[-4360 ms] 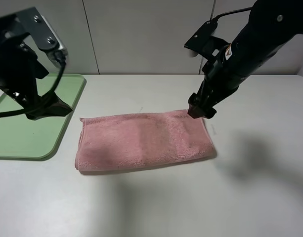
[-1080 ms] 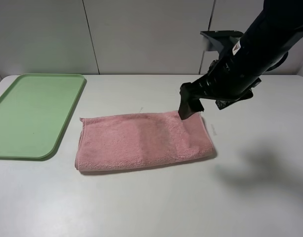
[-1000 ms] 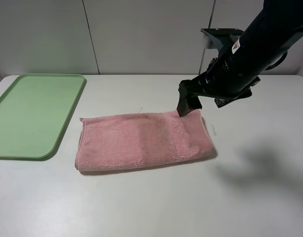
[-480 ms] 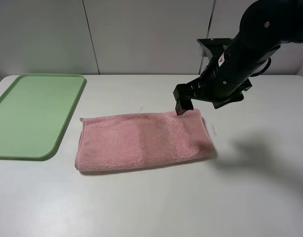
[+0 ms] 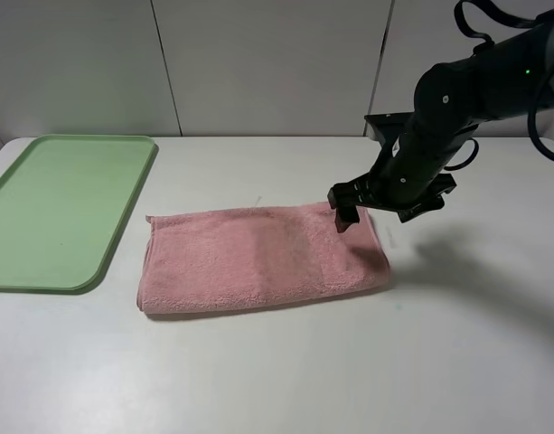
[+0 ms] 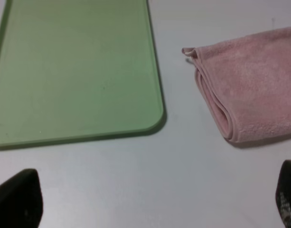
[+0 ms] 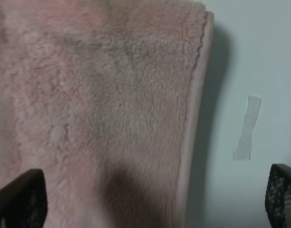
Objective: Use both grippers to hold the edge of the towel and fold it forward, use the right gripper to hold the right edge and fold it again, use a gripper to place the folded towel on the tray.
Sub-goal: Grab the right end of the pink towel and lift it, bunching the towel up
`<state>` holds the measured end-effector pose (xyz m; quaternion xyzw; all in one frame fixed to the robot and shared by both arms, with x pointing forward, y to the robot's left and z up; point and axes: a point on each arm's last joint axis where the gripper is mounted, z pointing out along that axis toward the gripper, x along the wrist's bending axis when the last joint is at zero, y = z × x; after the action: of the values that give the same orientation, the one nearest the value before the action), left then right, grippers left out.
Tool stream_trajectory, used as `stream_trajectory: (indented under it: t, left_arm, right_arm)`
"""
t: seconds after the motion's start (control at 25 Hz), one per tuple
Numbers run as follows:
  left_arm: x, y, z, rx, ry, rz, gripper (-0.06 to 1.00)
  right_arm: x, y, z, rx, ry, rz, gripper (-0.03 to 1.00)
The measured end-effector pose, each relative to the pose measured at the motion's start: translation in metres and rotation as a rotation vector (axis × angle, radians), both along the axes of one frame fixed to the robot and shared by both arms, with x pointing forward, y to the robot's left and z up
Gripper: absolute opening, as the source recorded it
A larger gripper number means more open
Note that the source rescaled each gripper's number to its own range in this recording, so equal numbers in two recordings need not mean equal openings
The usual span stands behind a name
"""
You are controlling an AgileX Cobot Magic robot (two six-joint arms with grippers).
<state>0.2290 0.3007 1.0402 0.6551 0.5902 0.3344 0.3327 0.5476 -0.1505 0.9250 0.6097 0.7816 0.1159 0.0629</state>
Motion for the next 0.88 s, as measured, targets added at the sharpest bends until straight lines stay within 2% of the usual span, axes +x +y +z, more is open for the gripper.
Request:
stream_trajectory:
  t: [0.4, 0.88]
  left_arm:
    - [0.0, 0.0, 0.0, 0.0, 0.0, 0.0, 0.98]
    - [0.0, 0.0, 0.0, 0.0, 0.0, 0.0, 0.98]
  right_arm:
    - [0.008, -0.002, -0.04, -0.068, 0.026, 0.008, 1.0]
    - [0.013, -0.006, -0.055, -0.083, 0.033, 0.006, 1.0]
